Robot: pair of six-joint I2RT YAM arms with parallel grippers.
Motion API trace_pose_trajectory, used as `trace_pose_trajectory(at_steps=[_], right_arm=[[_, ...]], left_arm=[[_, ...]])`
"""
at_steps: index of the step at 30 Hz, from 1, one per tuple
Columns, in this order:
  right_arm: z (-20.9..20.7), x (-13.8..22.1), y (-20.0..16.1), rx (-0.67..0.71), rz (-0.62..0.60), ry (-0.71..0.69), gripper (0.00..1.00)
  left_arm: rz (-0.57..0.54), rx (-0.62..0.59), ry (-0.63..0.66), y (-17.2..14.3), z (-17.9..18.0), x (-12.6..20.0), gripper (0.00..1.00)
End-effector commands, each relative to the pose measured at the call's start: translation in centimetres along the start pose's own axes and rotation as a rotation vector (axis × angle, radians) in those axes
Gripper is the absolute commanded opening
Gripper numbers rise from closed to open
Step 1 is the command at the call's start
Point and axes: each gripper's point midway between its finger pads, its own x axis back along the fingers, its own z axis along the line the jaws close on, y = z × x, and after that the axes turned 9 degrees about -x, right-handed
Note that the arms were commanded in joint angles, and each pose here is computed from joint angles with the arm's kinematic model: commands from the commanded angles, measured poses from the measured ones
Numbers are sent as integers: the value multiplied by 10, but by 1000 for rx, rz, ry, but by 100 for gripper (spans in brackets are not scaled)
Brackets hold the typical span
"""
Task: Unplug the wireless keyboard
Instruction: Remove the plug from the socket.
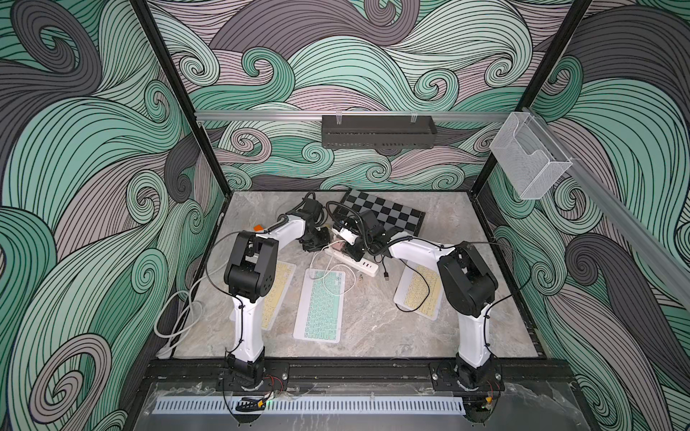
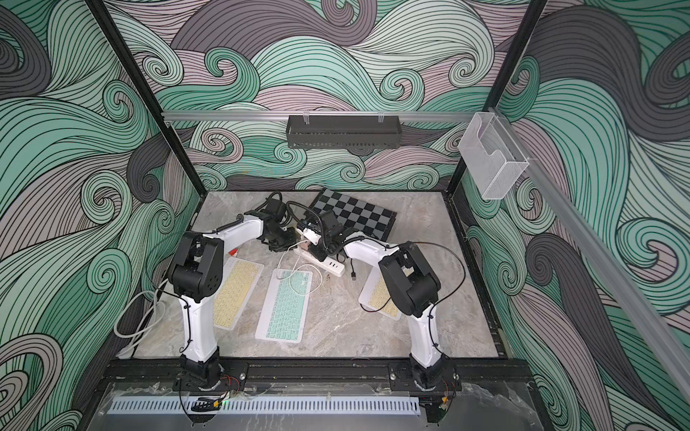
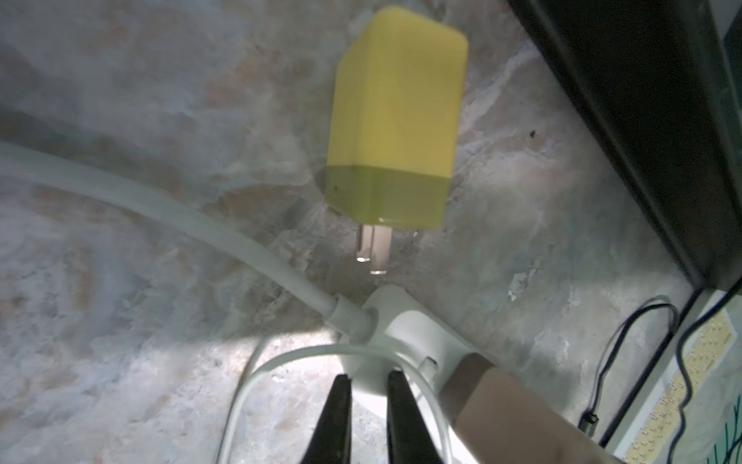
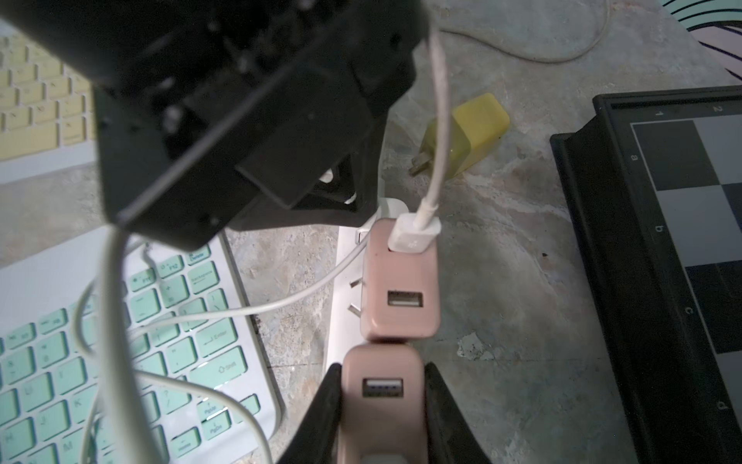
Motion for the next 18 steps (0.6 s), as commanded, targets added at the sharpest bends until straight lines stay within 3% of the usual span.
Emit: trace_pose_trajectory(at_steps=[1, 6, 12, 18], right_arm=[[21, -2, 9, 158, 3, -3, 0], [29, 1, 16, 201, -51, -27, 0], [36, 40, 49, 104, -351, 50, 0], [18, 79, 74, -87, -618, 114, 0]], left_arm=[[200, 8, 133, -61, 24, -45, 16], [209, 9, 127, -61, 21, -51, 16], [218, 10, 128, -63, 21, -55, 16], [225, 23, 115, -68, 20, -61, 16]])
